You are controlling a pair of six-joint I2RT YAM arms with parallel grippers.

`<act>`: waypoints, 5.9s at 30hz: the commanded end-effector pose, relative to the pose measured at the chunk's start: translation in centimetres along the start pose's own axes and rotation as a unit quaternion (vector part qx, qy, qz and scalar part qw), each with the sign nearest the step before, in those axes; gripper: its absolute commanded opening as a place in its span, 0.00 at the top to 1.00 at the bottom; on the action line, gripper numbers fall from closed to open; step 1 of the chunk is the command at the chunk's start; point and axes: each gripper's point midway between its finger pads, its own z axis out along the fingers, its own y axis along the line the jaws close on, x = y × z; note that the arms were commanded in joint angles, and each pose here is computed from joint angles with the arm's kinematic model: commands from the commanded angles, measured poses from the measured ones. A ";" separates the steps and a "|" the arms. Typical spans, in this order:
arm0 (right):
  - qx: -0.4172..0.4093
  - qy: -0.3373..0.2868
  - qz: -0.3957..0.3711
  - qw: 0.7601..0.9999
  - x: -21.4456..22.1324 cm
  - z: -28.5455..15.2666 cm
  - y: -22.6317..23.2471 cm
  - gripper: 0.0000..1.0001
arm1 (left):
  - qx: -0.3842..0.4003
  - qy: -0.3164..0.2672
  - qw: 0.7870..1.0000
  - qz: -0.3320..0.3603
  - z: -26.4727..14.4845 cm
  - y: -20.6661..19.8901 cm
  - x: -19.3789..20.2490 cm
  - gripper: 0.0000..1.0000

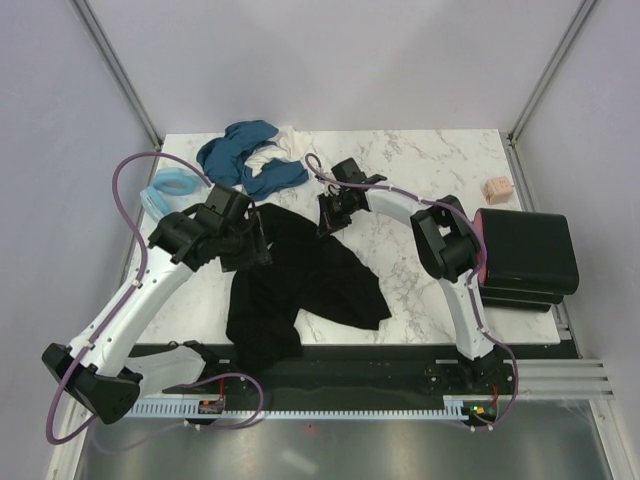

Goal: Fold and stack the t-shirts

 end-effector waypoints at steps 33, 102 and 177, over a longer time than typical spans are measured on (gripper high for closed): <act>0.297 0.066 0.016 0.953 14.9 -17.9 1.5 1.00 | 0.005 -0.010 1.000 0.010 2.0 -0.9 -1.3 0.40; 0.228 -0.079 0.083 0.967 4.4 -19.8 -7.9 0.45 | 0.007 0.042 0.997 0.061 5.1 -2.7 -2.5 0.45; 0.161 -0.027 0.130 0.978 6.9 -16.2 -9.5 0.69 | 0.012 0.058 0.997 0.044 5.6 -3.2 -2.0 0.47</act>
